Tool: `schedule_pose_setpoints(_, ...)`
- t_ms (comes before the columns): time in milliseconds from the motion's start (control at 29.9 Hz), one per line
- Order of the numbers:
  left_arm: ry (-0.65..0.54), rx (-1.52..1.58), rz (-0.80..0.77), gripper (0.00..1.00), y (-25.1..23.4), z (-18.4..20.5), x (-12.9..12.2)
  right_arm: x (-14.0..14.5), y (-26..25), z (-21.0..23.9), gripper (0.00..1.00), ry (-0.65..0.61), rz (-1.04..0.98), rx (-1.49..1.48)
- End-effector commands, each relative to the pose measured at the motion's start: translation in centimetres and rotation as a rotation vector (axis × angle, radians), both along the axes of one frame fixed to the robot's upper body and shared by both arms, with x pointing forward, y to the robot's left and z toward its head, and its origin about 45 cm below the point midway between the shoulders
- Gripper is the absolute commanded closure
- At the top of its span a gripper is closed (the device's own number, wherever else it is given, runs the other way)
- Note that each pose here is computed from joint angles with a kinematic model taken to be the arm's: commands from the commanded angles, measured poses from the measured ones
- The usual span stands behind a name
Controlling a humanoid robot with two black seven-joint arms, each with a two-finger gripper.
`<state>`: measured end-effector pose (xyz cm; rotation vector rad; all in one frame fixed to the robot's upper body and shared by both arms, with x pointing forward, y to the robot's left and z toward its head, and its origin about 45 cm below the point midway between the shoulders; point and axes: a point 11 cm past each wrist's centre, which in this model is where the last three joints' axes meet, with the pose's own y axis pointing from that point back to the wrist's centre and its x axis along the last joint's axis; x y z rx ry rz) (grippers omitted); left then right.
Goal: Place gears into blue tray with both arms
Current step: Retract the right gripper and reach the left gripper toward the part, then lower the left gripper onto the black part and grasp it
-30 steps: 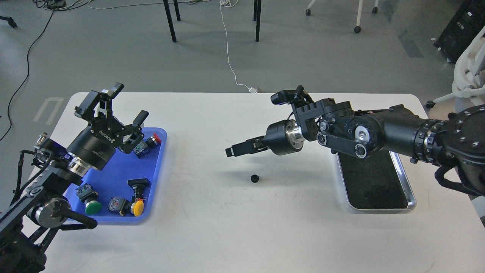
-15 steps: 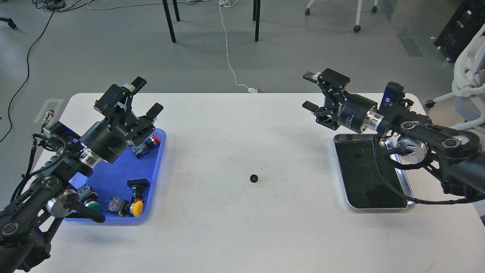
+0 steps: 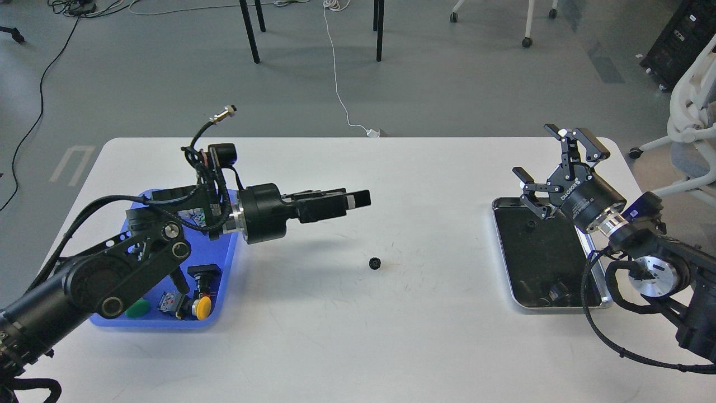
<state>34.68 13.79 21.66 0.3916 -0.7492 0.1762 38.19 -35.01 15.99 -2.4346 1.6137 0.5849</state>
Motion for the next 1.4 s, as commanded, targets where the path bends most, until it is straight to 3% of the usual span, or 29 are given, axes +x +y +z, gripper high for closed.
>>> schedule_pose_setpoints(0, -0.196, 0.226, -0.138, 0.02, -1.7, -0.8, 0.2, -1.4, -1.0, -0.2, 0.02, 0.017, -0.001, -0.002)
schedule_pose_setpoints(134, -0.343, 0.446, -0.256, 0.03, -3.2, -2.9, 0.6, -2.2, -2.9, 0.1, 0.02, 0.024, -0.026, -0.023)
schedule_pose_setpoints(501, -0.324, 0.592, -0.361, 0.05, -4.8, -7.0, 0.3, -3.7, -5.0, 0.8, 0.02, 0.036, -0.034, -0.054)
schedule_pose_setpoints(936, -0.336, 0.65, -0.341, 0.13, -5.5, -9.7, 1.6, -3.7, -5.2, 0.8, 0.02, 0.037, -0.037, -0.059)
schedule_pose_setpoints(1103, -0.323, 0.66, -0.334, 0.26, -5.6, -10.3, 1.6, -3.7, -5.2, 0.8, 0.02, 0.037, -0.037, -0.059)
schedule_pose_setpoints(1370, -0.322, 0.683, -0.357, 0.6, -5.4, -10.8, 1.2, -3.8, -5.2, 0.8, 0.02, 0.038, -0.035, -0.059)
